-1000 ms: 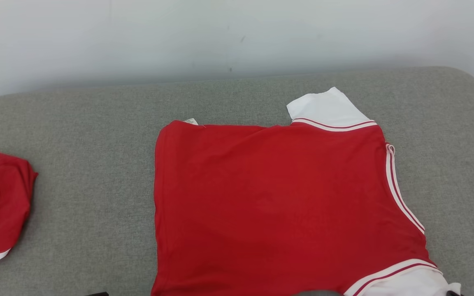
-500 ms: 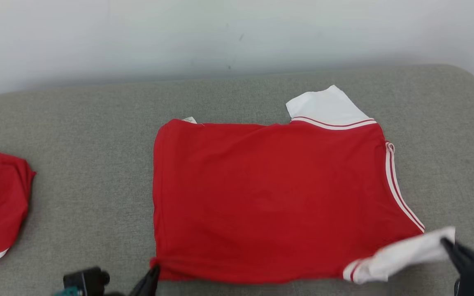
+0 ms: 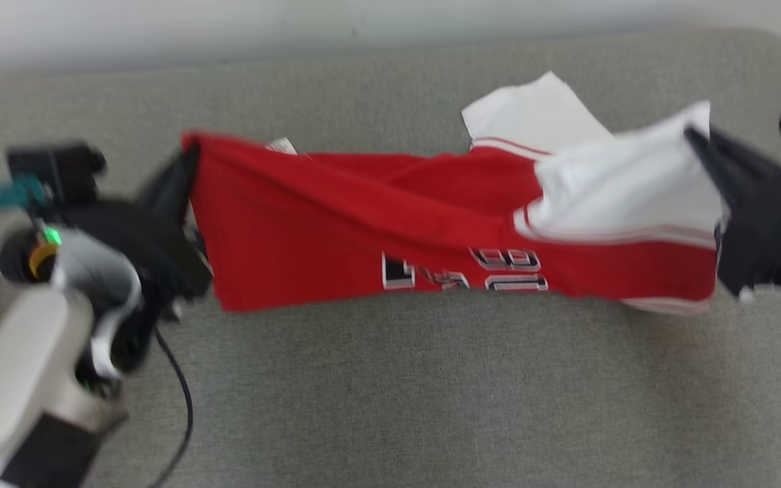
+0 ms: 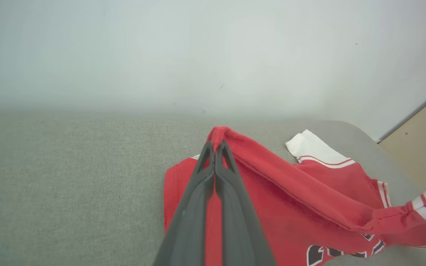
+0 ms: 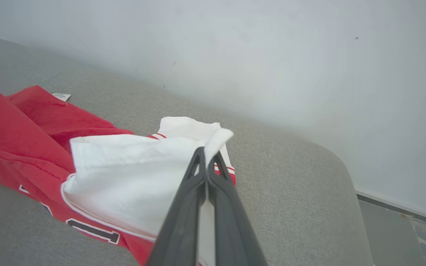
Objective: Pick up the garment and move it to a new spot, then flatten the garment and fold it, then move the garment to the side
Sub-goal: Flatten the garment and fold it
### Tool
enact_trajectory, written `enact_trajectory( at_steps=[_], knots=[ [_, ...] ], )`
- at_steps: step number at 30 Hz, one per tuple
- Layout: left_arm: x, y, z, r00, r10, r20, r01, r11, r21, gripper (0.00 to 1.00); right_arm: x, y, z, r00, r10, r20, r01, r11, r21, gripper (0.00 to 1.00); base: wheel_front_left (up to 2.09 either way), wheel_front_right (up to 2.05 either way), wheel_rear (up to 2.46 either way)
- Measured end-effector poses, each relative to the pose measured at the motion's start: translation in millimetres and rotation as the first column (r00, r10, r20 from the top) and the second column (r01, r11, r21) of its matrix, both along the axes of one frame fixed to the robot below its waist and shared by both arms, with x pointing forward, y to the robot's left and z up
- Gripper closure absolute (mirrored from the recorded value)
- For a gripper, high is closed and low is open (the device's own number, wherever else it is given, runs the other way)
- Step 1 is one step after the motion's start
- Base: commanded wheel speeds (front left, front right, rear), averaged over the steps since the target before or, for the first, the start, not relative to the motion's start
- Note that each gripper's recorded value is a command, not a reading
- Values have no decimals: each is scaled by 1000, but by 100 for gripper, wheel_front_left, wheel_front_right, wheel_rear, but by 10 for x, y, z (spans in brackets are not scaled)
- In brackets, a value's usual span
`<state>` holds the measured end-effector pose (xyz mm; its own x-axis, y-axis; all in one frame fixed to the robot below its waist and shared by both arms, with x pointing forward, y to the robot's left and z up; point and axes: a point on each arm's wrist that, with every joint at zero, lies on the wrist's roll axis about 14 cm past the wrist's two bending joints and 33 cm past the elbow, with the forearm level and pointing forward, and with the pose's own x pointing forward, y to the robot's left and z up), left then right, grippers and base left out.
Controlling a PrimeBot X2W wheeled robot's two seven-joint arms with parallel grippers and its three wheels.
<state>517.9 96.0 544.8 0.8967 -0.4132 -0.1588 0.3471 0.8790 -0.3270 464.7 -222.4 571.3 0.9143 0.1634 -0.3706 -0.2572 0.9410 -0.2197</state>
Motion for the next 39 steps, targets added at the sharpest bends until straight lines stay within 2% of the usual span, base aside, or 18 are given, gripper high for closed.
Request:
enact_trajectory(
  at_steps=[6, 10, 13, 16, 23, 28, 32, 33, 35, 38, 39],
  knots=[
    [644, -55, 268, 994, -35, 99, 26, 996, 89, 100, 641, 64, 211, 996, 45, 81, -42, 998, -44, 100, 0, 0, 0],
    [1080, -90, 511, 978, -54, 202, 21, 986, 163, 100, 1106, -31, 426, 983, 39, 180, -22, 995, -93, 100, 0, 0, 0],
    [1389, -115, 740, 951, -60, 304, -4, 978, 207, 100, 1457, -106, 642, 958, 23, 286, 6, 995, -98, 100, 0, 0, 0],
    [1671, -119, 928, 916, -38, 398, -44, 980, 196, 100, 1783, -158, 852, 914, -7, 405, 32, 998, -57, 100, 0, 0, 0],
    [2186, 18, 1140, 811, 64, 581, -151, 983, 103, 100, 2308, -353, 1064, 772, -70, 632, 107, 994, -21, 100, 0, 0, 0],
    [2395, 64, 1240, 719, 126, 684, -186, 982, 14, 100, 2403, -554, 1345, 600, -112, 792, 159, 987, 19, 100, 0, 0, 0],
    [2487, 0, 1258, 664, 140, 735, -168, 985, -36, 100, 2410, -605, 1341, 543, -117, 832, 195, 981, 10, 100, 0, 0, 0],
    [2491, -28, 1283, 646, 140, 750, -161, 986, -46, 100, 2388, -607, 1416, 517, -112, 849, 202, 979, 6, 100, 0, 0, 0],
    [2481, -51, 1372, 602, 160, 783, -146, 985, -89, 100, 2307, -620, 1598, 452, -104, 886, 222, 975, 2, 100, 0, 0, 0],
    [2474, -65, 1405, 551, 180, 815, -139, 983, -123, 100, 2081, -565, 1888, 318, -84, 944, 227, 974, 10, 100, 0, 0, 0],
    [2472, -61, 1401, 540, 185, 821, -139, 982, -130, 100, 2025, -552, 1942, 287, -82, 954, 226, 974, 15, 100, 0, 0, 0]
  ],
)
